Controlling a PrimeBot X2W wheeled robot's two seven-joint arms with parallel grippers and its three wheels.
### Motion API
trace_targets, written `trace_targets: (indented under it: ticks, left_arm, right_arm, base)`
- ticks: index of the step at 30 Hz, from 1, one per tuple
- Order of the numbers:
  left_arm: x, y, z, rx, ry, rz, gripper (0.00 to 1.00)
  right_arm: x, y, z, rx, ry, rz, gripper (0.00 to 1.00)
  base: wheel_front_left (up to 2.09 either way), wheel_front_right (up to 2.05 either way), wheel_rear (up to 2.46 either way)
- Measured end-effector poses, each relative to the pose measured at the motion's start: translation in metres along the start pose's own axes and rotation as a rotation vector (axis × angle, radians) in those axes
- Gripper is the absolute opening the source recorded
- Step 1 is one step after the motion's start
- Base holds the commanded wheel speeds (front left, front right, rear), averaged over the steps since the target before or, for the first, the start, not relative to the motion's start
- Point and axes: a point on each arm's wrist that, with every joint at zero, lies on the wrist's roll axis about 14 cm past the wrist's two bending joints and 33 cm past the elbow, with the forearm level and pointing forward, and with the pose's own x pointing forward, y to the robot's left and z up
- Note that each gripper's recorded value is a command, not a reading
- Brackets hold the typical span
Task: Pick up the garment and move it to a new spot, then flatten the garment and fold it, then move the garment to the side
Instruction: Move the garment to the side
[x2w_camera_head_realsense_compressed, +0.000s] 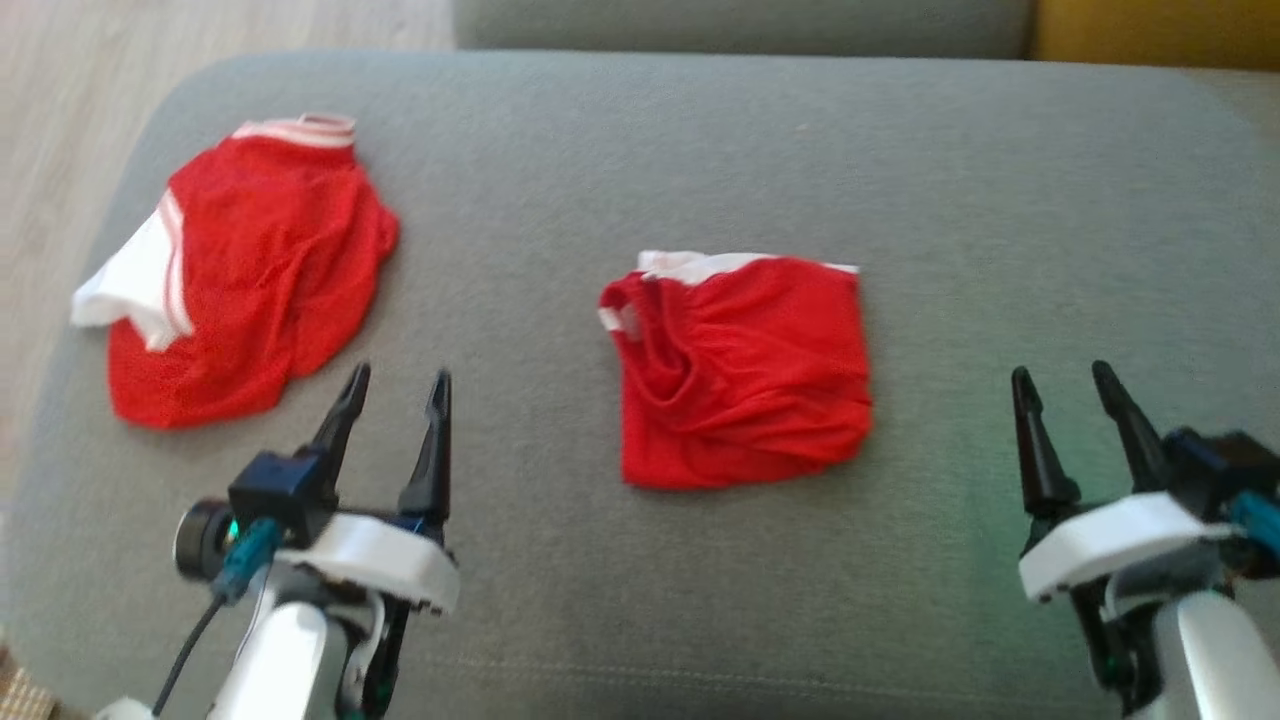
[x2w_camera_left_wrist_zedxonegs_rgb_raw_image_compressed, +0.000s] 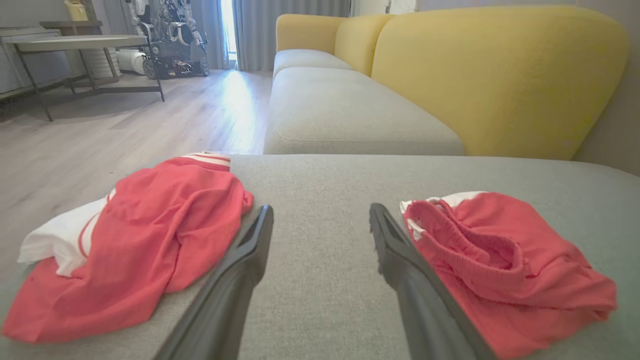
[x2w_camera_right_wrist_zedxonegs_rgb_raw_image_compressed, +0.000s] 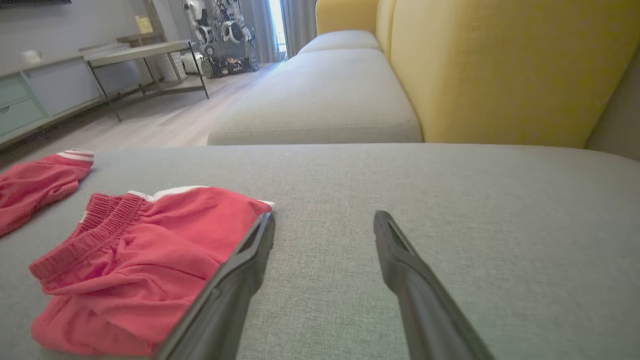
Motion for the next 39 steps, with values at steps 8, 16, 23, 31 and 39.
trace_targets:
  ticks: [8,16,23,31,39]
  left_arm:
    - [0.007,0.019,-0.004,-0.008,-0.004,0.064,1.00]
    - [0.008,0.035,-0.015,-0.011,0.028,0.118,1.00]
    - [0.010,0.037,-0.020,-0.015,0.040,0.130,1.00]
    - [0.022,0.024,-0.015,-0.012,0.018,0.085,1.00]
    - [0.047,-0.010,-0.014,-0.015,-0.002,-0.036,1.00]
  right_arm:
    - [0.056,0.024,-0.037,-0.052,0.169,0.122,1.00]
    - [0.080,0.060,-0.079,-0.069,0.332,0.247,1.00]
    - [0.087,0.069,-0.093,-0.051,0.421,0.279,0.18]
    - [0.082,0.062,-0.087,-0.126,0.416,0.290,0.00]
    - [0.075,0.007,-0.061,-0.228,0.366,0.194,0.00]
  base:
    - [0.00,0.00,0.00]
    - [0.00,0.00,0.00]
    - [0.00,0.00,0.00]
    - [0.00,0.00,0.00]
    - [0.00,0.00,0.00]
